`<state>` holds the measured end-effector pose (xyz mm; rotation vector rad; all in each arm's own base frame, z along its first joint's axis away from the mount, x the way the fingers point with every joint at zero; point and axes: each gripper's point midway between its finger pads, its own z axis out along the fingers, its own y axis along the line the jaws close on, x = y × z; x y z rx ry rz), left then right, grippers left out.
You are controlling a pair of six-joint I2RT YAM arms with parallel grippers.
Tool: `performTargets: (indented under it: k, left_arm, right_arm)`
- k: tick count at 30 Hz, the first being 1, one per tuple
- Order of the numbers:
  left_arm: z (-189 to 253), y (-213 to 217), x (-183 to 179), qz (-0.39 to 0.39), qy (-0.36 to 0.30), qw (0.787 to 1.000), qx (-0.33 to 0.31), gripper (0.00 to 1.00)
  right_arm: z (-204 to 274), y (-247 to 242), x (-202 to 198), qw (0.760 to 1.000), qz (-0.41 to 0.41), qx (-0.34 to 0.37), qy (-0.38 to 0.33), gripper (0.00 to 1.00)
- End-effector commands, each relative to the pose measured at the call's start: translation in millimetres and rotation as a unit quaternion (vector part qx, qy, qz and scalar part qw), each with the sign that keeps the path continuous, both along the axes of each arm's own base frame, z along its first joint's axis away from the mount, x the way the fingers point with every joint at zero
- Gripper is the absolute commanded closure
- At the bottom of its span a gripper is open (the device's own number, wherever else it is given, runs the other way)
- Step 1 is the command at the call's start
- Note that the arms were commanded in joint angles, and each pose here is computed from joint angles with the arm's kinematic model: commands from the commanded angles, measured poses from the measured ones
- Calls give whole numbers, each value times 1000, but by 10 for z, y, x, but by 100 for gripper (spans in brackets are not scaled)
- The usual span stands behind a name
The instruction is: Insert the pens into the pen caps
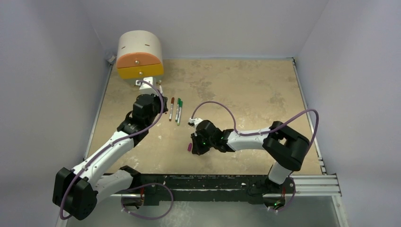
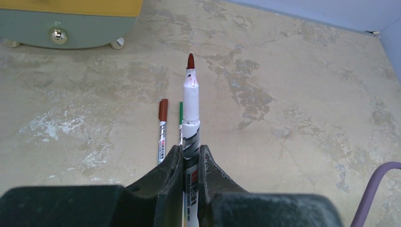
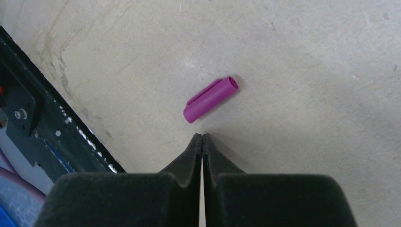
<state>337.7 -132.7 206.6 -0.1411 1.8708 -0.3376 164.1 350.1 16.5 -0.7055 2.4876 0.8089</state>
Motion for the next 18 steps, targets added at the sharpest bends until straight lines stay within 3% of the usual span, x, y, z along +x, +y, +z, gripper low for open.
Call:
performTargets:
  k: [1, 18]
  left_arm:
    - [434, 38, 41, 8, -49, 999, -10, 100]
    - [405, 72, 26, 12, -41, 999, 1, 100]
  right_arm:
    - [180, 242, 110, 999, 18, 31, -24, 100]
    - [126, 515, 235, 998, 36, 38, -21, 100]
